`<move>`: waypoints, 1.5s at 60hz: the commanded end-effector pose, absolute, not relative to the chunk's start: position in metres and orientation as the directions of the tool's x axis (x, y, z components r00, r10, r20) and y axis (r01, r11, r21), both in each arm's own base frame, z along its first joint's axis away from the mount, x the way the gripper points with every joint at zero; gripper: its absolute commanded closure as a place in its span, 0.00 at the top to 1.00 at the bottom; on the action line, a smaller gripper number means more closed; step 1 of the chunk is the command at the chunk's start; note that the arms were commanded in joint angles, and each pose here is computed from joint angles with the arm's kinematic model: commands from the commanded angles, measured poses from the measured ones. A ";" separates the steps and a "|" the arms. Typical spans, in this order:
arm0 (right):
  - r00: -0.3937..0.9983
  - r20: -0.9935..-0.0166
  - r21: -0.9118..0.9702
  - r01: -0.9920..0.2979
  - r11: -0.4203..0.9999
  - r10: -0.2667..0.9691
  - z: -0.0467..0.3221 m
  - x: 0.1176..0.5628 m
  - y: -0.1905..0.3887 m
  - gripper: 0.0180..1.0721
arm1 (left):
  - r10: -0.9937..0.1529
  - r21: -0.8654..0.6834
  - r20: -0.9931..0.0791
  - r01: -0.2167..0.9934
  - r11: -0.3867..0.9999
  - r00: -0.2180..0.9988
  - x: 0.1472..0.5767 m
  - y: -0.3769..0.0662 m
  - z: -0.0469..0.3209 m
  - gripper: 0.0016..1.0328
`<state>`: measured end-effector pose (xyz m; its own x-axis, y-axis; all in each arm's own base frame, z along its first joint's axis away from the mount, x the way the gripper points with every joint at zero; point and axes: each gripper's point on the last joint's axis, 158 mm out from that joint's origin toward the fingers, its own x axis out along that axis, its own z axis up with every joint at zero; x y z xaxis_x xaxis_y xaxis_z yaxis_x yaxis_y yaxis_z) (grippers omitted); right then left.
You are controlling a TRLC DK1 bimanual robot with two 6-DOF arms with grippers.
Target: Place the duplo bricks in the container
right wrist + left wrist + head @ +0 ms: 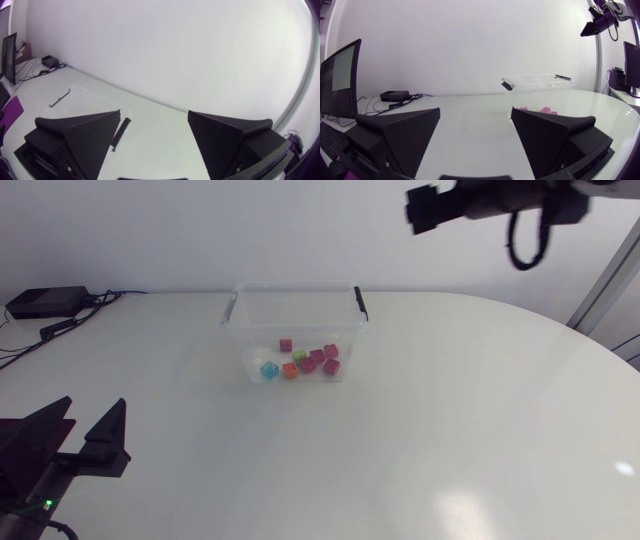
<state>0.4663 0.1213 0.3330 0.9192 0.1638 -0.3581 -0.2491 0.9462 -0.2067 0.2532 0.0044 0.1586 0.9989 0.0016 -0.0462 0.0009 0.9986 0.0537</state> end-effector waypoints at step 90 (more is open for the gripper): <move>0.998 -0.057 -0.001 0.010 1.000 -0.010 0.149 0.254 -0.002 0.96 | -0.017 -0.001 -0.061 0.017 1.000 0.998 0.254 -0.003 0.150 0.96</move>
